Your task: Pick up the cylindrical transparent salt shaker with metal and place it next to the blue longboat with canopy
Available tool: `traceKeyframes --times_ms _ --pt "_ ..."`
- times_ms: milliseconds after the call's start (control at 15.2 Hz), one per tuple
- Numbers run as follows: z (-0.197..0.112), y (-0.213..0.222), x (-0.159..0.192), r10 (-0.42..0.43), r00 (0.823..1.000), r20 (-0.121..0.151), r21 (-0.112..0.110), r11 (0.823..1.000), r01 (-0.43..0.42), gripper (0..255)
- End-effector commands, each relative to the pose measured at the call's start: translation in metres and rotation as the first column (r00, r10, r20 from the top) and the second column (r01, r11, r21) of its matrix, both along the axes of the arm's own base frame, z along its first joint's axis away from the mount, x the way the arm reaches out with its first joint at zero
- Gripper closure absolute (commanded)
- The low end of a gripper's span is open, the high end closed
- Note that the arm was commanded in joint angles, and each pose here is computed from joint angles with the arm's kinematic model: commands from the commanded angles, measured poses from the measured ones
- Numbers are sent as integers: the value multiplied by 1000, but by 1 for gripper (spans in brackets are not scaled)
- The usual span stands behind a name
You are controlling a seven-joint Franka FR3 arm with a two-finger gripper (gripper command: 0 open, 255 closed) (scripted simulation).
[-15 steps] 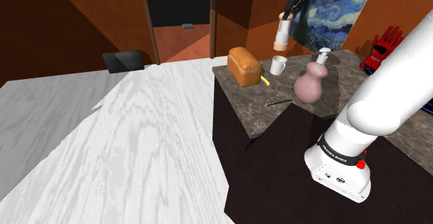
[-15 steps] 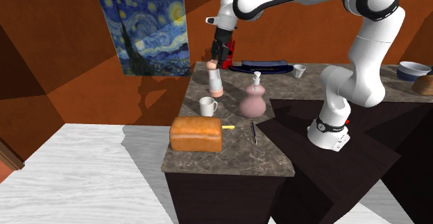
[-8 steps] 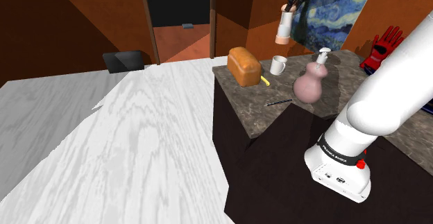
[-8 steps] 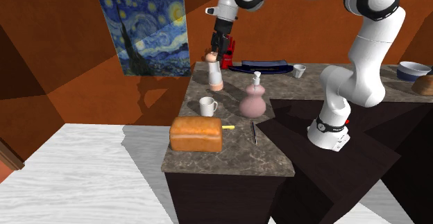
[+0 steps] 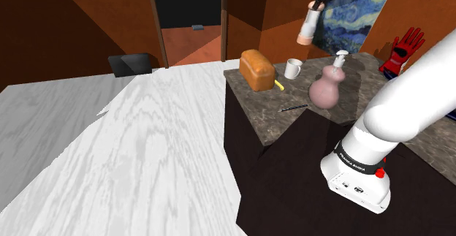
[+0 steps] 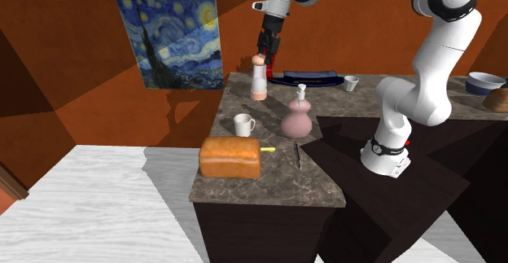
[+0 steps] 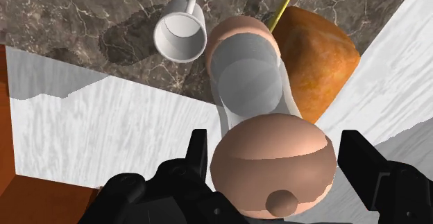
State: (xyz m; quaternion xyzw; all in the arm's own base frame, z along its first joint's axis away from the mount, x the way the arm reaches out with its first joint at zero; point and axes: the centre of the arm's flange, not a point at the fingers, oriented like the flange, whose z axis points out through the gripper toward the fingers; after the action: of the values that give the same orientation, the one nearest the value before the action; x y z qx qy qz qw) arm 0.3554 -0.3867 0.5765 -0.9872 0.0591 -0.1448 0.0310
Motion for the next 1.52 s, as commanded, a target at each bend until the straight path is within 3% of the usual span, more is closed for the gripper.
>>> traceKeyframes --times_ms 0,1452 --pt "0 -4 -29 1 1000 0 -1 1000 -1 255" --pt "1 -46 -316 1 1000 0 -1 1000 -1 255"
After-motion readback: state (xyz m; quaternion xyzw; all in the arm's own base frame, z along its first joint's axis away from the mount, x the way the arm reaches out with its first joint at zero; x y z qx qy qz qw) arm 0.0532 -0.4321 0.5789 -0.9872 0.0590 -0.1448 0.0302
